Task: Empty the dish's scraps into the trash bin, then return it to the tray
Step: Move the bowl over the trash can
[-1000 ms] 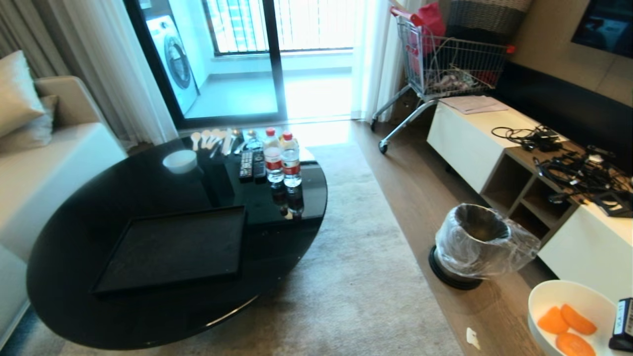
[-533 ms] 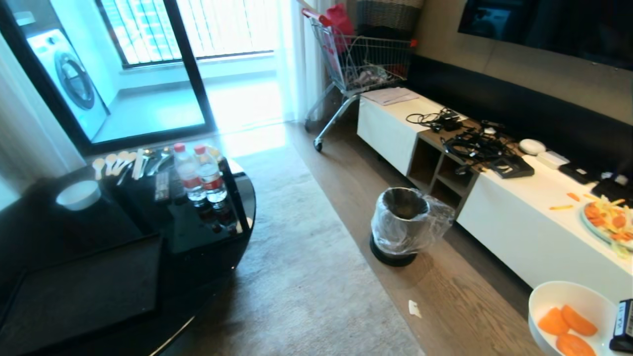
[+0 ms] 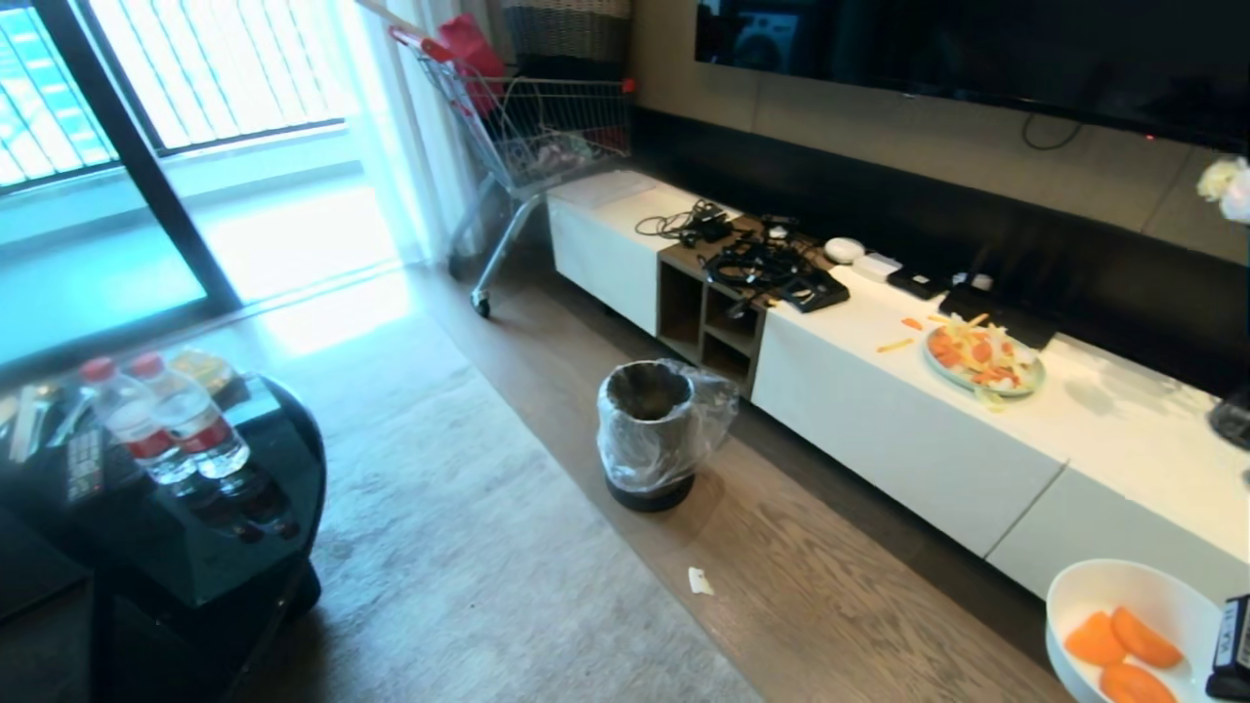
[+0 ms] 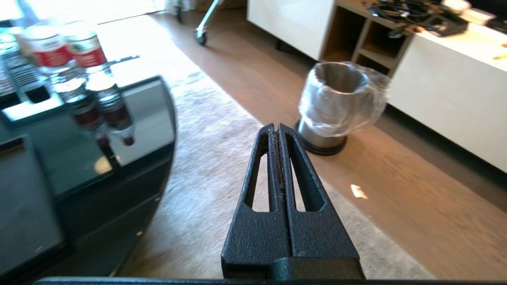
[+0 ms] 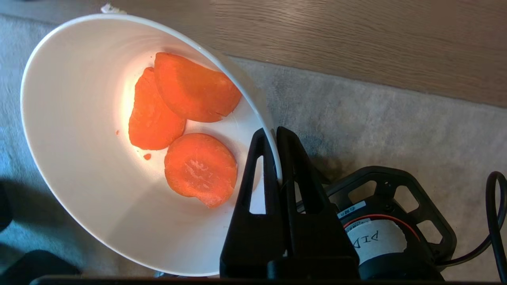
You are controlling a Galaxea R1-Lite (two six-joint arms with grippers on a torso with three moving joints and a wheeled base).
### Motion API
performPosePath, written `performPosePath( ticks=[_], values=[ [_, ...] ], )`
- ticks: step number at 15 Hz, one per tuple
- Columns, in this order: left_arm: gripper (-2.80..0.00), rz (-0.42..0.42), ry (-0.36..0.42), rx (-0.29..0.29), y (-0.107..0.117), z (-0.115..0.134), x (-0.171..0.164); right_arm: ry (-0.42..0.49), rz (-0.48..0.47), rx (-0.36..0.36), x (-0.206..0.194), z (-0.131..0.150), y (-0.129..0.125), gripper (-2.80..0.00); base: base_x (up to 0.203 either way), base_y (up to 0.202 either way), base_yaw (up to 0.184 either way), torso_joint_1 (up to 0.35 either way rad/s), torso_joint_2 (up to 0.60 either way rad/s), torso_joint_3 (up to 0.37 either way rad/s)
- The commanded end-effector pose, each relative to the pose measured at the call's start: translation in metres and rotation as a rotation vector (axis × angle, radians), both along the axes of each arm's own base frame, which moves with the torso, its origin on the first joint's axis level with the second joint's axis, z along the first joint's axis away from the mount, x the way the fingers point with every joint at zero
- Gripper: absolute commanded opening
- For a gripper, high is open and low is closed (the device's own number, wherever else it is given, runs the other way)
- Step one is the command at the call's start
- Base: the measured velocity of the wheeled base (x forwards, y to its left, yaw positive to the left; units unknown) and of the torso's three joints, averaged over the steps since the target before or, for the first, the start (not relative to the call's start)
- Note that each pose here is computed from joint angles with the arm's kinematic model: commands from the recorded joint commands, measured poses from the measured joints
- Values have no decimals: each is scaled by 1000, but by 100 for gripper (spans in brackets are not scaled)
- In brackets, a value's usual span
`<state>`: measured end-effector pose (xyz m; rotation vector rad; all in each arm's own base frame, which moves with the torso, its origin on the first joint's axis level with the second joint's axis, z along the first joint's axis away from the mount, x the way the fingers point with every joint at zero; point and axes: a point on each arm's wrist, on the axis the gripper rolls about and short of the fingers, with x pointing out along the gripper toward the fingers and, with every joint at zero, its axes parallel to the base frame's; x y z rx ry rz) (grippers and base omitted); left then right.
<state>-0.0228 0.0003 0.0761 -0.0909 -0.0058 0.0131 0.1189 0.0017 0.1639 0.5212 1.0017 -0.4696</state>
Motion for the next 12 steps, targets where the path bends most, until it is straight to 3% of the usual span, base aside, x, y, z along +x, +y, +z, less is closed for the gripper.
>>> performPosePath(
  ticks=[1, 12],
  values=[
    [-280, 0, -1, -1, 0, 0, 0, -1, -3, -1, 0, 0, 0, -280, 1, 11, -130, -1, -1, 4],
    [-280, 0, -1, -1, 0, 0, 0, -26, 4, -5, -1, 4, 0, -280, 0, 0, -7, 0, 0, 0]
  ],
)
